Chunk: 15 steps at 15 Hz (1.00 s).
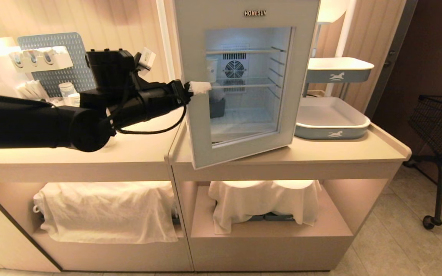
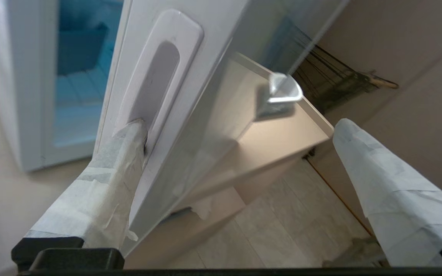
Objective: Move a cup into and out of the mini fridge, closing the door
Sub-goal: Open the freezer door
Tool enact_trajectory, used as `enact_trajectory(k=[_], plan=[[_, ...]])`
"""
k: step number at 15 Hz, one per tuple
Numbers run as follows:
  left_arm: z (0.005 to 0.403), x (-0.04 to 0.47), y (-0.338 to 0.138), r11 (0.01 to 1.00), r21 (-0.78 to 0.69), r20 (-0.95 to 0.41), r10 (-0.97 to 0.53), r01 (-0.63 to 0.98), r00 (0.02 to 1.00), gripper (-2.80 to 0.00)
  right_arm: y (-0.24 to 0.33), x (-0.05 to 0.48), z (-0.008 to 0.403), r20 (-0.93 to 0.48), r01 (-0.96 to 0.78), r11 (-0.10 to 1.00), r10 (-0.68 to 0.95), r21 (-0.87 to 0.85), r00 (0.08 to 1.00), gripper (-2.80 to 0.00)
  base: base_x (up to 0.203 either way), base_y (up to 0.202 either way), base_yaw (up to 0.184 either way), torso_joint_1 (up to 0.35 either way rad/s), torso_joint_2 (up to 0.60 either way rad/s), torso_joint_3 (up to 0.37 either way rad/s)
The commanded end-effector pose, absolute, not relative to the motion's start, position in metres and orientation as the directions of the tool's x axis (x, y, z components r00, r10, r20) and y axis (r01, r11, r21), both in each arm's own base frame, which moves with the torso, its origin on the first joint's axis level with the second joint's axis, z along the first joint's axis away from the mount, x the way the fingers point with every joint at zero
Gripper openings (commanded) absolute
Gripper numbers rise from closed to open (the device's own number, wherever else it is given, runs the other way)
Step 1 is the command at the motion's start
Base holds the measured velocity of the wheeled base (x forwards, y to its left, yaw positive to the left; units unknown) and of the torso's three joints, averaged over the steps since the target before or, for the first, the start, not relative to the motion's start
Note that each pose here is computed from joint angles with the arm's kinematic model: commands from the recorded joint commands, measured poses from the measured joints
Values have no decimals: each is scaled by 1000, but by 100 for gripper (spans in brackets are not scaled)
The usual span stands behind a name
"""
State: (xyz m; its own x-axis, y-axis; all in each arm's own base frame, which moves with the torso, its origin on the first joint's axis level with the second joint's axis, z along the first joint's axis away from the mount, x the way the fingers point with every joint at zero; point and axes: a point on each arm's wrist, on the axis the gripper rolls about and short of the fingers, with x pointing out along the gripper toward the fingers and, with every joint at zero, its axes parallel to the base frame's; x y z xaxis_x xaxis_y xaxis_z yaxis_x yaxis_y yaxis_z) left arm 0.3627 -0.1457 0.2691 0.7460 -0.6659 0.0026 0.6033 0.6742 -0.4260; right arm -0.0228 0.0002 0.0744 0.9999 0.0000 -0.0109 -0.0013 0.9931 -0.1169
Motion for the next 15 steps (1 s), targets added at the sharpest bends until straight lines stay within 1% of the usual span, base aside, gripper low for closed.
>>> enact_trajectory(k=[1,6,10,11,13,15], plan=[[284,339,-143,662,-419,30,-674,622,738,0,0,-21,69,-29,-4,993,0,-118,1000,-280,0,0,0,0,0,0],[288,301,-136,654,-413,19,-690,634,724,0,0,-21,69,-29,-3,993,0,-118,1000,-280,0,0,0,0,0,0],[288,258,-117,654,-414,12,-692,633,722,0,0,-21,69,-29,-3,993,0,-118,1000,-280,0,0,0,0,0,0],[284,251,-113,660,-413,-1,-690,628,724,-280,0,-21,69,-29,-5,993,1,-118,1000,-280,0,0,0,0,0,0],[280,234,-93,706,-354,-15,-660,613,751,-280,0,-21,69,-29,-3,993,0,-117,1000,-280,0,0,0,0,0,0],[272,225,-73,774,-296,-95,-608,560,788,-280,0,-21,69,-29,-4,993,1,-117,1000,-280,0,0,0,0,0,0]])
